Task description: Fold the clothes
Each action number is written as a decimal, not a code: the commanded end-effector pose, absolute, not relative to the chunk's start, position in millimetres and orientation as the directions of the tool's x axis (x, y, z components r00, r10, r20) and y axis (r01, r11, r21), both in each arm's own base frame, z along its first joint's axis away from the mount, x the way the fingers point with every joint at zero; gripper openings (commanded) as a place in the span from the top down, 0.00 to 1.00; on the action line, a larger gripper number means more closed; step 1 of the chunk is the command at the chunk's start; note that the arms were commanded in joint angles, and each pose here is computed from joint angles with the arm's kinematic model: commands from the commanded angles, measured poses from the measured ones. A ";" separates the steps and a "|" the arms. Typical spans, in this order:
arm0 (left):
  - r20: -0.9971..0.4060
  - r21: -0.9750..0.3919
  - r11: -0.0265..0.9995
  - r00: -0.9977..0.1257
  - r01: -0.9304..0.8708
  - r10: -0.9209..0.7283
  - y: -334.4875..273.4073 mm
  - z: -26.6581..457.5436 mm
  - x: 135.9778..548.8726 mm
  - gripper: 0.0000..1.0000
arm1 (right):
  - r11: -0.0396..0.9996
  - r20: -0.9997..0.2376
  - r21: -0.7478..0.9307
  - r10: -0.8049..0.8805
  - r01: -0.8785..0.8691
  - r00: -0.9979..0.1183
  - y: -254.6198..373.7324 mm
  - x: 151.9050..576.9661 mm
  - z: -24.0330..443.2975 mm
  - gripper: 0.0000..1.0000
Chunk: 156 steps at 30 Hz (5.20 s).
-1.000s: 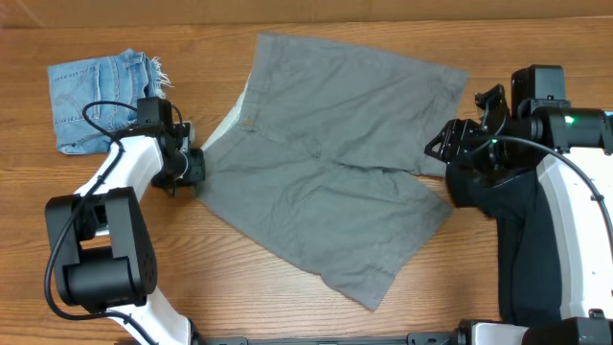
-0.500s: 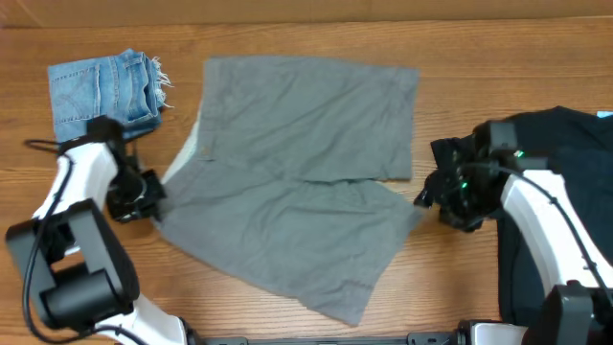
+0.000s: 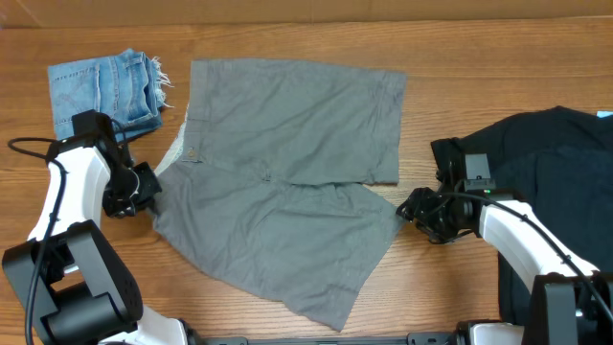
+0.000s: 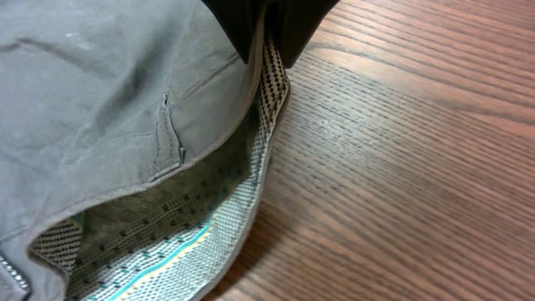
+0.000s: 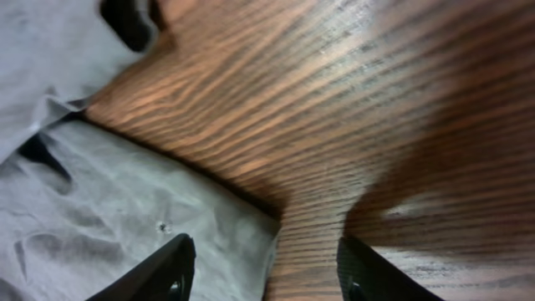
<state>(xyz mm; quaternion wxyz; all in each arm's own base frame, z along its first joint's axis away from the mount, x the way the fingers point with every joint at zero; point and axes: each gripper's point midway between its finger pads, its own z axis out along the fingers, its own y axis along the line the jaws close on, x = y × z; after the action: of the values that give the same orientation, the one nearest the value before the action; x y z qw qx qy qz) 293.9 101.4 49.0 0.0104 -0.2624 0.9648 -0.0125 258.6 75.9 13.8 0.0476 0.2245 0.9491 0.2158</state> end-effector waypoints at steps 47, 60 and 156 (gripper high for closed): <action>-0.027 -0.184 0.889 -0.902 -0.420 -0.431 75.8 63.6 307.3 0.82 | 0.844 0.263 0.310 0.367 0.438 -0.892 69.4 221.7 75.3 0.43; -0.030 -0.183 0.890 -0.902 -0.418 -0.431 76.1 63.6 308.0 0.80 | 0.915 0.418 0.201 0.243 0.350 -0.875 142.2 126.7 12.8 0.48; -0.215 -0.158 0.918 -0.895 -0.364 -0.392 69.8 158.0 274.3 0.96 | 0.954 -0.113 0.227 0.224 0.194 -0.968 132.4 209.9 163.7 0.96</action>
<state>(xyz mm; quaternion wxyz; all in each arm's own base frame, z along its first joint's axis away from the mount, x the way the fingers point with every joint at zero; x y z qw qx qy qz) 275.2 70.7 133.0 0.0765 -0.2113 0.9722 -0.0656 192.5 130.0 124.6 -0.0040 0.1152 0.9903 0.0769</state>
